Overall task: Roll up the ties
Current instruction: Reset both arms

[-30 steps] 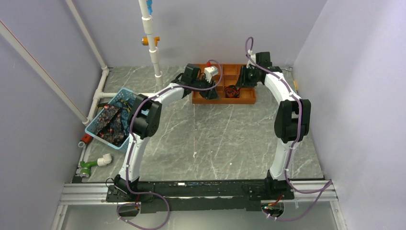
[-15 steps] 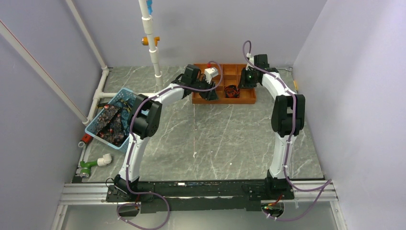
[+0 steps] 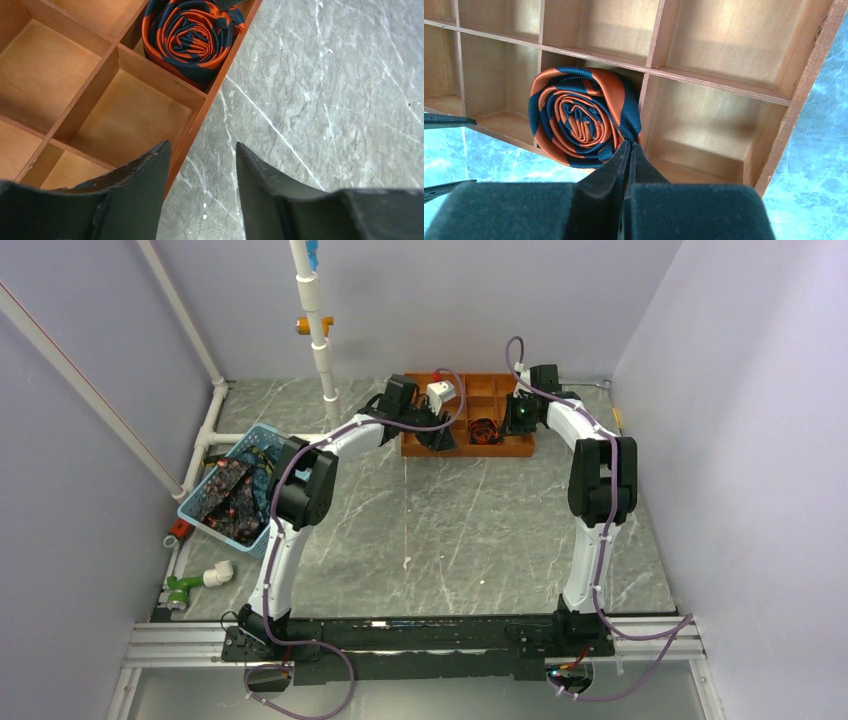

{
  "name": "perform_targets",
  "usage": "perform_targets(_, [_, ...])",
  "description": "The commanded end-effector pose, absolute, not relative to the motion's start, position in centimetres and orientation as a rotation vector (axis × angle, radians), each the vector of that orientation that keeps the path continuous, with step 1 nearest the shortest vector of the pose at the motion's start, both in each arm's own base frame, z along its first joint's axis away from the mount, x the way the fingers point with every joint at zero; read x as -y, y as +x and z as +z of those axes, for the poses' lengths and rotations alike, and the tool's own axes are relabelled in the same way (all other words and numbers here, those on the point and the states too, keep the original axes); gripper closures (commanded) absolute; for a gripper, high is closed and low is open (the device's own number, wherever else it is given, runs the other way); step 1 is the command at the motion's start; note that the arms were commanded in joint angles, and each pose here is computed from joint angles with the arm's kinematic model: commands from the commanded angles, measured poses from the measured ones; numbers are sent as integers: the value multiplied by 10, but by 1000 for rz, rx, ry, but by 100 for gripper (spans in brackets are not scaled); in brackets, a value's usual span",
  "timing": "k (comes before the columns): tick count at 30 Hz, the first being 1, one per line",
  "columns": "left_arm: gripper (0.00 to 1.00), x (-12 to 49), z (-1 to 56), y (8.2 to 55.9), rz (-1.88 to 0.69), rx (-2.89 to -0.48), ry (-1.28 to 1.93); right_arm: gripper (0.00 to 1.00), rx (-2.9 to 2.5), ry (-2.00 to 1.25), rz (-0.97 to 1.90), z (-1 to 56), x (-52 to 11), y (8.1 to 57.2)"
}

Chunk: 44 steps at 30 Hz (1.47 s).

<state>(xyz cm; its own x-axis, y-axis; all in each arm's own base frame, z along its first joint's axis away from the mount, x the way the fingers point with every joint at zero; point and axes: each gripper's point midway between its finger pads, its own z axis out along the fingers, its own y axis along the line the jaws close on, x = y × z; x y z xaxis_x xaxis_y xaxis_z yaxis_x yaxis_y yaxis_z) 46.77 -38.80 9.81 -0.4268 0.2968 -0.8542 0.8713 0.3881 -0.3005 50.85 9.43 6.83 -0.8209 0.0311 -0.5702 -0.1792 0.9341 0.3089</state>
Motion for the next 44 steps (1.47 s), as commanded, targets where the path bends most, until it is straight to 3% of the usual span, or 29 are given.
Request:
perform_targets(1, [35, 385, 141, 467, -977, -1833, 1020, 96, -2497, -123, 457, 76, -93, 501])
perform_targets(5, [2, 378, 152, 468, -925, -1817, 1034, 74, -2386, -156, 521, 118, -103, 511])
perform_targets(18, [1, 322, 221, 436, -685, -1757, 1071, 1, -2100, -361, 429, 240, -92, 483])
perform_targets(25, [1, 250, 223, 399, -677, -2075, 999, 0, -2080, -356, 191, 246, -48, 425])
perform_targets(32, [1, 155, 168, 372, -409, -2372, 731, 0, -2307, -347, 180, 174, -13, 341])
perform_targets(37, [1, 127, 134, 346, -278, -2451, 702, 0, -2399, -344, 191, 131, -13, 299])
perform_targets(44, [1, 113, 135, 336, -215, -2447, 658, 0, -2407, -320, 190, 130, -13, 290])
